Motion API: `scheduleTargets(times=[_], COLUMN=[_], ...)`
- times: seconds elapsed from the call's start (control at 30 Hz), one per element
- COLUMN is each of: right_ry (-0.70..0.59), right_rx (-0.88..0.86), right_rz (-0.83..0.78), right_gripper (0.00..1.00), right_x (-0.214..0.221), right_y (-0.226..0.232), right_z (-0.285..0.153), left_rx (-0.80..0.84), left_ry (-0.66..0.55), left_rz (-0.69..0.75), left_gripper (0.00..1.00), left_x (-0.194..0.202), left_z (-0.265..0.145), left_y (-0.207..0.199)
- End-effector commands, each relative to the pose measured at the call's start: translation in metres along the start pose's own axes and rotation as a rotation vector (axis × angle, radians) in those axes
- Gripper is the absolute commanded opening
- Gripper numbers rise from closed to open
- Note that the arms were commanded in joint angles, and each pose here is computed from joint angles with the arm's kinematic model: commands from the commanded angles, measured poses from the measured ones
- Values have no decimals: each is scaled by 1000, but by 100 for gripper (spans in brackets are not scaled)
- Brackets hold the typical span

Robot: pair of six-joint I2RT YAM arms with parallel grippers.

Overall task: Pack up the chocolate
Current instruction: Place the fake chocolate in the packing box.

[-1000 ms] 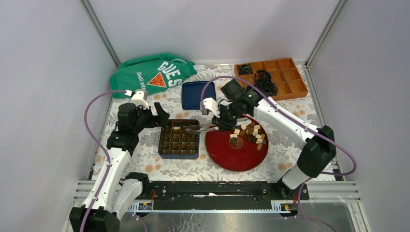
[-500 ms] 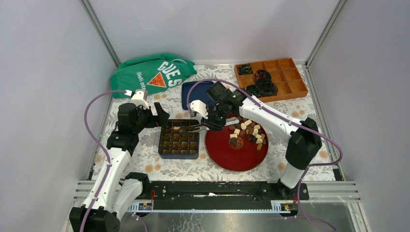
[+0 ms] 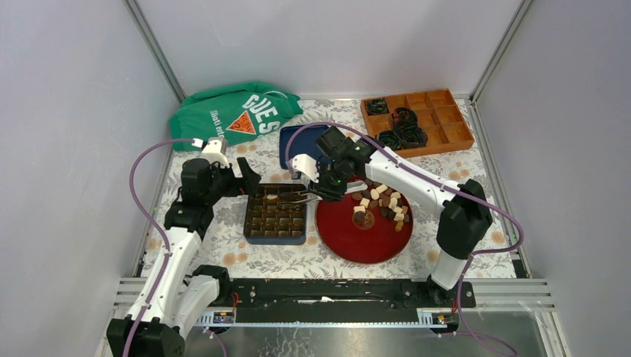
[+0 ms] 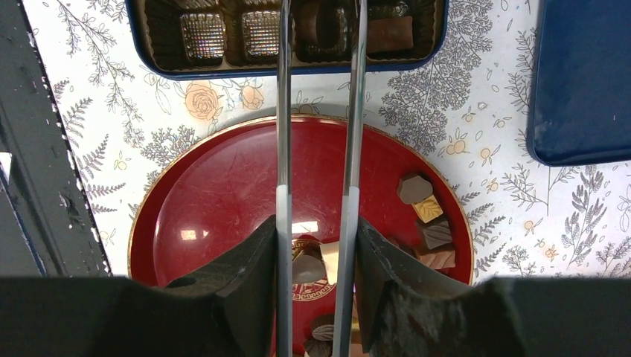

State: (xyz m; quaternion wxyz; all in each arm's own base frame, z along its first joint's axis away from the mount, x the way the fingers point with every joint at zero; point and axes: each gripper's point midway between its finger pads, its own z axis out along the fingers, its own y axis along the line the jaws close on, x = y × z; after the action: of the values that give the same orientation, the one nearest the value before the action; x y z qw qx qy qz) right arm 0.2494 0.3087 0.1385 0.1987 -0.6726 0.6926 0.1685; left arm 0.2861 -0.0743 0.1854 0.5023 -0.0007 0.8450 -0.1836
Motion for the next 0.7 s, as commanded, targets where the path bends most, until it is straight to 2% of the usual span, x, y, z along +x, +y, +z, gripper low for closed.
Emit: scheduleTargets(times=[0.0, 0.67], right_ry=[-75, -122], right_rx=[56, 50], right_rz=[-23, -51], right_gripper=[45, 46], right_x=[-25, -26], right_y=[-8, 10], right_z=[-16, -47], left_rx=[-9, -13], left_ry=[-47, -51], left_rz=[20, 20], left_gripper=[99, 99], left_x=[-16, -16], left_z=[-3, -4], left_y=[0, 1])
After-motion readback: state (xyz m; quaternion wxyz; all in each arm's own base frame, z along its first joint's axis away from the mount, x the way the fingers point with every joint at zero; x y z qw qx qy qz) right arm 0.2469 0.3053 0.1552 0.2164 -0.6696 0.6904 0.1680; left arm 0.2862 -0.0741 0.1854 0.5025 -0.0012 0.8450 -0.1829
